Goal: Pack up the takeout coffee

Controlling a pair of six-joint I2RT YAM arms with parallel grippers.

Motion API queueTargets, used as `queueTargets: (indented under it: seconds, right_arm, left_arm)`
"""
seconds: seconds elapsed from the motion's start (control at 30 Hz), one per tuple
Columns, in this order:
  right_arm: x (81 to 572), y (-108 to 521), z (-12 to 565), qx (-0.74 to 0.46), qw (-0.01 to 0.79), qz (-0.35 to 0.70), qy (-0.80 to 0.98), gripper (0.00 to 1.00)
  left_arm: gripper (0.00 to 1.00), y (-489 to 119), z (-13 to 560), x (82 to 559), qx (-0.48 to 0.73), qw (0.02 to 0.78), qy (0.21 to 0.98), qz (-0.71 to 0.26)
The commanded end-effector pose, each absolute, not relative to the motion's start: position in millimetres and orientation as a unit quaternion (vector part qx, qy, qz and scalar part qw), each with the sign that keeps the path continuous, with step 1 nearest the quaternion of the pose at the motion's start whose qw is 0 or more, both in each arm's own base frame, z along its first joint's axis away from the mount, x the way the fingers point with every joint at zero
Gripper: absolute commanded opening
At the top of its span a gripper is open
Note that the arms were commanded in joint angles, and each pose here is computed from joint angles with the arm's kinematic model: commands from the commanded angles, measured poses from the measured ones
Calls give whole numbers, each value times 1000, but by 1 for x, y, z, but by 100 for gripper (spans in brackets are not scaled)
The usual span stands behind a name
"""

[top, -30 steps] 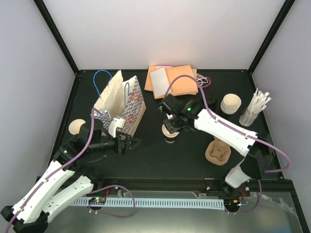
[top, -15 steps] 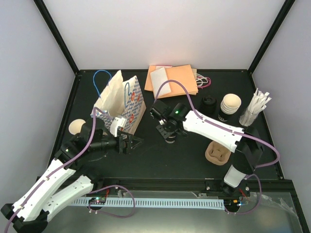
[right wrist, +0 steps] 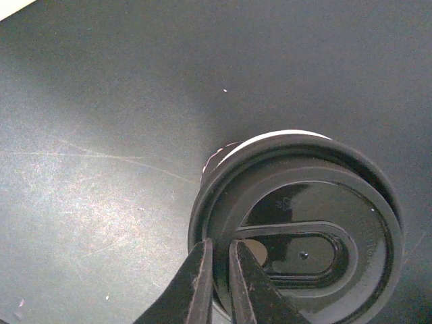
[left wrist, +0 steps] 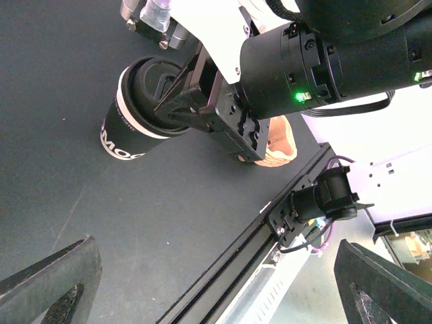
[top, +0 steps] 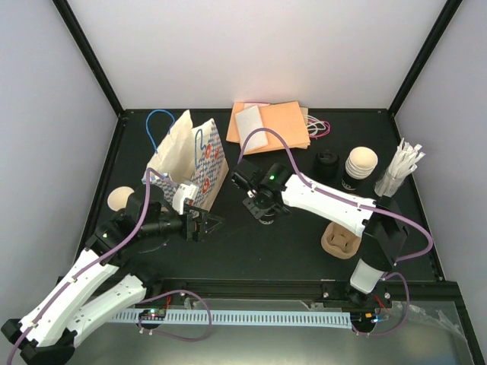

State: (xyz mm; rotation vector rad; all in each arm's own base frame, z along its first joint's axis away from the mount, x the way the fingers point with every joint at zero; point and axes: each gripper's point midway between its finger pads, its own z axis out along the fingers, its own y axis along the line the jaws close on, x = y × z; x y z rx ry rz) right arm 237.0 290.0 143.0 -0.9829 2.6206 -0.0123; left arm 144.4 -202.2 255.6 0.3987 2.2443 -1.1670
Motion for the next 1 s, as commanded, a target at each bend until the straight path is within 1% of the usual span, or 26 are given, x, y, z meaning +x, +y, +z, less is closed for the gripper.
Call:
queueTargets:
  seconds: [0.0, 0.17, 0.33, 0.53, 0.67, 0.87, 0.97]
  right_arm:
    - [242, 291, 146, -350, 181, -19, 919, 12]
    - [243, 293, 152, -349, 189, -12, 918, 22]
    - [244, 294, 164, -344, 203, -5, 917, 23]
    - [247, 295, 195, -335, 243, 18, 910, 23]
    - [254, 291, 219, -311, 295, 32, 903, 24]
    - [270, 276, 269, -236, 403, 64, 882, 23]
    - [269, 272, 280, -240, 438, 95, 861, 25]
  left_arm:
    - [97, -206, 270, 145, 165, 305, 827, -444]
    - [97, -206, 271, 146, 165, 306, 826, -444]
    - [98, -206, 270, 146, 166, 305, 827, -443]
    - [98, -207, 270, 147, 167, 306, 826, -444]
    - [98, -209, 268, 150, 168, 305, 826, -443]
    - [98, -212, 272, 152, 171, 312, 820, -448]
    - [98, -215, 273, 153, 173, 312, 817, -452]
